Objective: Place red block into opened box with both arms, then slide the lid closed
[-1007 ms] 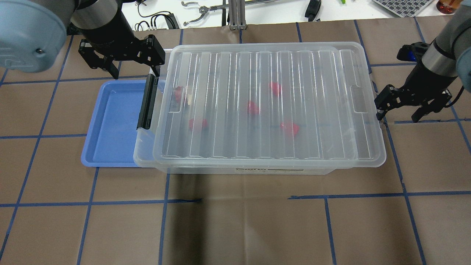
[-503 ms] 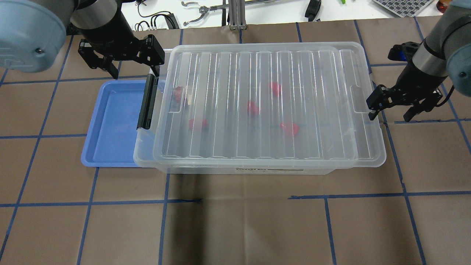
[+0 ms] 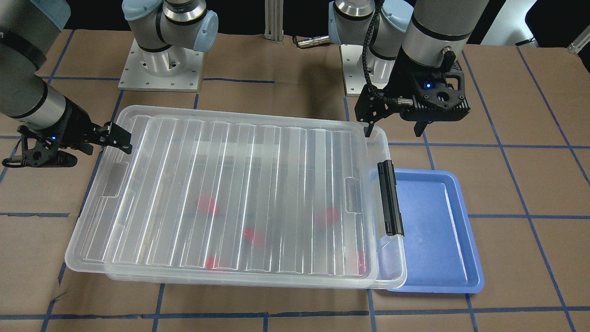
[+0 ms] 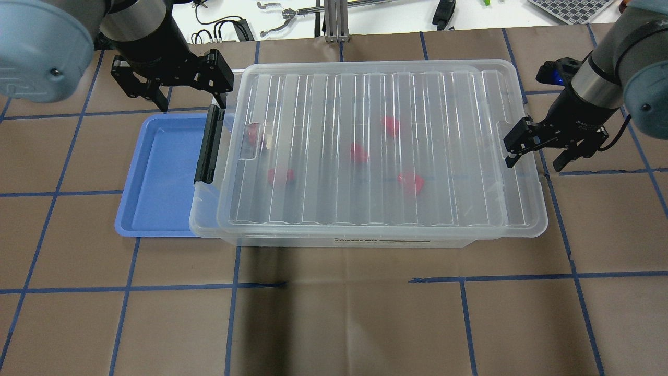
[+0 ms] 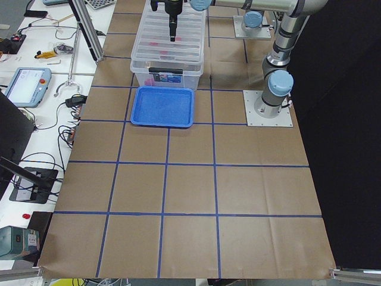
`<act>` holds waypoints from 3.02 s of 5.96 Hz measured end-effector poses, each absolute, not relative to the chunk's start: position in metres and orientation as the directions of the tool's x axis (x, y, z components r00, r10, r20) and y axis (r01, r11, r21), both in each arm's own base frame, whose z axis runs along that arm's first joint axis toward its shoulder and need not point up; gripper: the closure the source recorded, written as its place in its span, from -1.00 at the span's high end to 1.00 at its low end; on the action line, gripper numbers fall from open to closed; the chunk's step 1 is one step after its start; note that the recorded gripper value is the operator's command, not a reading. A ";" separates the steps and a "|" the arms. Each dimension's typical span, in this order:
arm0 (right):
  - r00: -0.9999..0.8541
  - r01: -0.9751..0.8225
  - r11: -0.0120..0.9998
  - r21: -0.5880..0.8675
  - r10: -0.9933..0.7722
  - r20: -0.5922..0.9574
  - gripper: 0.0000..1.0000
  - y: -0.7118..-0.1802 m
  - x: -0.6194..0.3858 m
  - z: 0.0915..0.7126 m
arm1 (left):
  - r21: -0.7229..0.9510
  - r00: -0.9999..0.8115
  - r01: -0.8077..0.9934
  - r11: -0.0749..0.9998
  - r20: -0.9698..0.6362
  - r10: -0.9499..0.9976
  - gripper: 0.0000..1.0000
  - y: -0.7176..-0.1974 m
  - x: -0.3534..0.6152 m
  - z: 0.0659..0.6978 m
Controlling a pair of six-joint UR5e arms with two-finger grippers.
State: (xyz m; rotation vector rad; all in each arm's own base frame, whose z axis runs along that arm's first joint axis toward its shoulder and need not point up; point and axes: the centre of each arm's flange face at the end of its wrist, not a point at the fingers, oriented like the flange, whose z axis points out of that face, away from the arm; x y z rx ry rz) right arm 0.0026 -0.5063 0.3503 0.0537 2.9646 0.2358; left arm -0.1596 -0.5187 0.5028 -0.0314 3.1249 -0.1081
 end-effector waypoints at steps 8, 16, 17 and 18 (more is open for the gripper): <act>-0.969 -0.017 0.988 0.157 0.023 -0.245 1.00 -0.502 0.054 0.344 | -0.069 -1.000 -0.020 0.997 -0.014 -0.021 0.97 -0.519 -0.160 0.503; -0.992 0.073 0.995 0.066 0.079 -0.102 1.00 -0.537 0.040 0.457 | -0.077 -1.000 -0.020 0.997 -0.015 -0.022 0.97 -0.519 -0.160 0.505; -0.988 0.118 0.991 0.061 0.123 -0.094 1.00 -0.539 0.053 0.474 | -0.076 -1.000 -0.020 0.997 -0.016 -0.021 0.97 -0.519 -0.160 0.505; -0.985 0.147 0.988 0.050 0.151 -0.087 1.00 -0.542 0.077 0.486 | -0.076 -1.000 -0.019 0.997 -0.016 -0.021 0.97 -0.518 -0.160 0.505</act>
